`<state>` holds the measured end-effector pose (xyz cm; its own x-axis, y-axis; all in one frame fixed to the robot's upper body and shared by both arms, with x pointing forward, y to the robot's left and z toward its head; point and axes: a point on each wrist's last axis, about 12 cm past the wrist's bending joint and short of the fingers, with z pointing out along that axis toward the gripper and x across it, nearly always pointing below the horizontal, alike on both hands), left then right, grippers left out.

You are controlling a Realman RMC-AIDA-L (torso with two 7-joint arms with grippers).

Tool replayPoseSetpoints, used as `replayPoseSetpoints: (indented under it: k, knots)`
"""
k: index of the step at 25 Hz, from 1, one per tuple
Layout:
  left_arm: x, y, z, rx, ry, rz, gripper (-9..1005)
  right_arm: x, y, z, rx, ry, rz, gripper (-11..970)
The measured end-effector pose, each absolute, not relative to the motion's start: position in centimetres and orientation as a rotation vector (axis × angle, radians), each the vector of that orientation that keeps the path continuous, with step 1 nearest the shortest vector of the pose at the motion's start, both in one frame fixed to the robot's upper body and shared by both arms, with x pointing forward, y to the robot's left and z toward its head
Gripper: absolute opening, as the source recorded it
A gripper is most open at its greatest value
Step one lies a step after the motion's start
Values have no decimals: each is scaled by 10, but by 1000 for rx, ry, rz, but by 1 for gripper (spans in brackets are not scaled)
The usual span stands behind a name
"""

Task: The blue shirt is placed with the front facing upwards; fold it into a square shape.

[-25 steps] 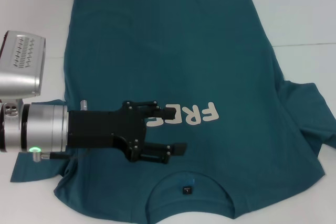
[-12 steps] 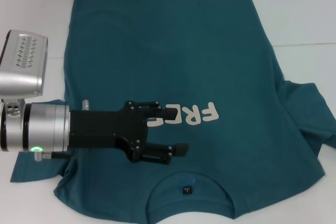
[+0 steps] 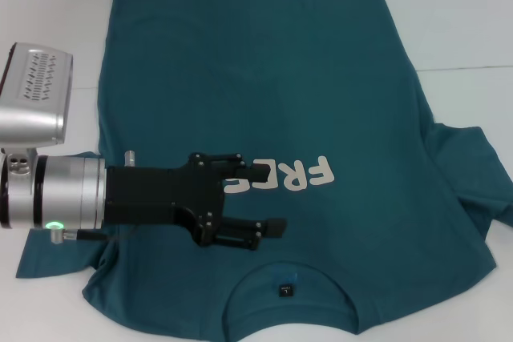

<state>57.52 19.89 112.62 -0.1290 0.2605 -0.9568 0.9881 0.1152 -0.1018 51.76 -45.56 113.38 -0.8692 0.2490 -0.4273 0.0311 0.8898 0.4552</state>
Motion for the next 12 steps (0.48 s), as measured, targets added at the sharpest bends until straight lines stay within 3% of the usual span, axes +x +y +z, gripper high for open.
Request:
replayPoseSetpoints:
  k: [12]
  knots:
    - [574,197,1125,1268,1541,-1081,844,517,-456,1123,253,2571,616,809]
